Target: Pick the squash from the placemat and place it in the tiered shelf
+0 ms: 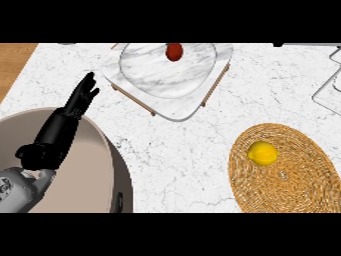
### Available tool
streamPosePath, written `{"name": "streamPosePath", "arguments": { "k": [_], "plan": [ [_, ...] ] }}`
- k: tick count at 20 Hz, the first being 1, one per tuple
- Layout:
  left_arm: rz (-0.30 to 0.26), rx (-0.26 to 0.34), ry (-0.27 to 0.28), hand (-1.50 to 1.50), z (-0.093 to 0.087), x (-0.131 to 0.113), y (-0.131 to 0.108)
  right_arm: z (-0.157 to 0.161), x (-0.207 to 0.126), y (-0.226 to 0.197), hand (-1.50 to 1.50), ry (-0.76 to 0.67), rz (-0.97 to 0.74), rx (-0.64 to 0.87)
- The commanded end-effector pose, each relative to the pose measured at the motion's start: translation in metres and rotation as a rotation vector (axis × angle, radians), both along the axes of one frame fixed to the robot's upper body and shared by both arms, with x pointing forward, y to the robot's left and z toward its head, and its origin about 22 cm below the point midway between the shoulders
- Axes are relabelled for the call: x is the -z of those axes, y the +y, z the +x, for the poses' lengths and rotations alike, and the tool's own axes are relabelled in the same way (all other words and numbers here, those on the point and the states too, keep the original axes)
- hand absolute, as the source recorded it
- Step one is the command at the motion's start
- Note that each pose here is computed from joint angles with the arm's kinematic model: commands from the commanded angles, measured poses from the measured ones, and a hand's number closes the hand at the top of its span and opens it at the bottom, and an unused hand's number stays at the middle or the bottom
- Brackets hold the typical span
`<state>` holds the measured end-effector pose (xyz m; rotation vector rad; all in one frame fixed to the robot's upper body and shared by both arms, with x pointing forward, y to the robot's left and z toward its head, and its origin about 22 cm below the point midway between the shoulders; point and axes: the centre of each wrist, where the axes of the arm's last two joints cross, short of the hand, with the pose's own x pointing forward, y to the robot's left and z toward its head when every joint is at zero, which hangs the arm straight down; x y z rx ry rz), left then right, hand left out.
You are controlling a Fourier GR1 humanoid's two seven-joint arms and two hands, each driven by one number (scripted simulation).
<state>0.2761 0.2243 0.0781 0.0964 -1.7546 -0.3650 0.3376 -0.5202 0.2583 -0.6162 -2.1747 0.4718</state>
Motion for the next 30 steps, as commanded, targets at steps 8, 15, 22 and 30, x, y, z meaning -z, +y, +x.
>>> {"name": "streamPosePath", "arguments": {
  "k": [8, 15, 22, 30],
  "plan": [
    [-0.042, -0.024, 0.134, 0.00, -0.006, 0.039, -0.011, 0.000, 0.014, -0.014, -1.50, 0.051, 0.066, 0.041],
    [-0.038, -0.016, 0.129, 0.00, -0.001, 0.029, -0.008, 0.005, 0.002, -0.013, -1.50, 0.122, 0.176, -0.054],
    [-0.037, -0.025, 0.136, 0.00, -0.001, 0.030, -0.007, -0.004, -0.029, -0.021, -1.50, 0.125, 0.305, -0.093],
    [-0.040, -0.022, 0.112, 0.00, -0.004, 0.025, -0.007, -0.038, -0.051, -0.050, -1.50, 0.130, 0.541, -0.005]
  ]
}}
